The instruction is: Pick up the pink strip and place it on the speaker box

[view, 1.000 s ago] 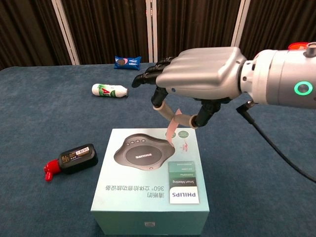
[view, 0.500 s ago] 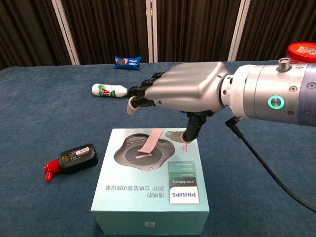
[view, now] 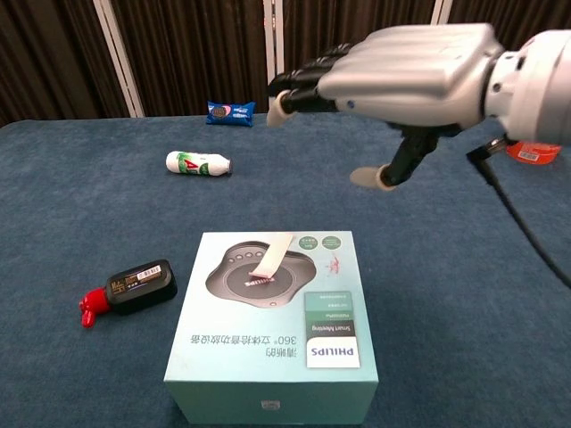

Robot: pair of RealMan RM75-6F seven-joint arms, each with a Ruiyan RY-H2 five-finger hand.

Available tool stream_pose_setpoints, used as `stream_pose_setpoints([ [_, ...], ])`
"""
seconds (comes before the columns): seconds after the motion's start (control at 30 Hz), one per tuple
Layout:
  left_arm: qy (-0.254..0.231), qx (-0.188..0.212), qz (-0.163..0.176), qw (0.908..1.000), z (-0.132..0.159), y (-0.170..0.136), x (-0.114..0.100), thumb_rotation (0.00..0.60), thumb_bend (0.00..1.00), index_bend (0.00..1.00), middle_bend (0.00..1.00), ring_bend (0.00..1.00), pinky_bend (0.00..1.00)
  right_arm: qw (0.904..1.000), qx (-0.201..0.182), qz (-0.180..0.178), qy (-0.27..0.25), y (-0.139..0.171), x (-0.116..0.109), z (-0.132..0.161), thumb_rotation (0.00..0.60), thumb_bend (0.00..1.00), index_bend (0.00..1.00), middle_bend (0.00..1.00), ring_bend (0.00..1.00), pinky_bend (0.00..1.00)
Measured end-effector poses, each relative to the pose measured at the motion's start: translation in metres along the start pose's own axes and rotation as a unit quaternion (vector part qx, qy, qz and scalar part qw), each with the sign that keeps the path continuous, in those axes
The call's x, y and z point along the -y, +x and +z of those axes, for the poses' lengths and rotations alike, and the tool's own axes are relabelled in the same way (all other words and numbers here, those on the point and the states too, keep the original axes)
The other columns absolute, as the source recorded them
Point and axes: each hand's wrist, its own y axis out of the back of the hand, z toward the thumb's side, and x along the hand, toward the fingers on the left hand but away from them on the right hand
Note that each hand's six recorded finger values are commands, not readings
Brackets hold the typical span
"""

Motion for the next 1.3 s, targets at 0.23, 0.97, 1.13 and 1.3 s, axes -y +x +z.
stream_pose_setpoints([
  [0.23,0.003,0.059,-0.014,0.9982,0.02,0.025,-0.007,0.6,0.32,0.0,0.0,0.0,0.0,0.9963,0.053,-0.065,-0.015,0.049,0.009,-0.077,0.6,0.13,0.14,0.0,0.0,0.0],
  [0.97,0.004,0.327,-0.138,0.9348,0.183,0.049,0.006,0.584,1.0,0.29,0.0,0.0,0.0,0.9374,0.264,-0.036,-0.224,0.212,0.072,-0.122,0.6,0.01,0.04,0.0,0.0,0.0],
  [1.13,0.016,0.362,-0.174,0.9156,0.222,0.048,0.021,0.585,1.0,0.32,0.0,0.0,0.0,0.9361,0.287,-0.028,-0.201,0.226,0.078,-0.133,0.6,0.01,0.04,0.0,0.0,0.0],
  [1.3,0.03,0.378,-0.197,0.9039,0.247,0.048,0.041,0.584,1.0,0.32,0.0,0.0,0.0,0.9319,0.302,-0.03,-0.199,0.231,0.08,-0.141,0.6,0.01,0.06,0.0,0.0,0.0],
])
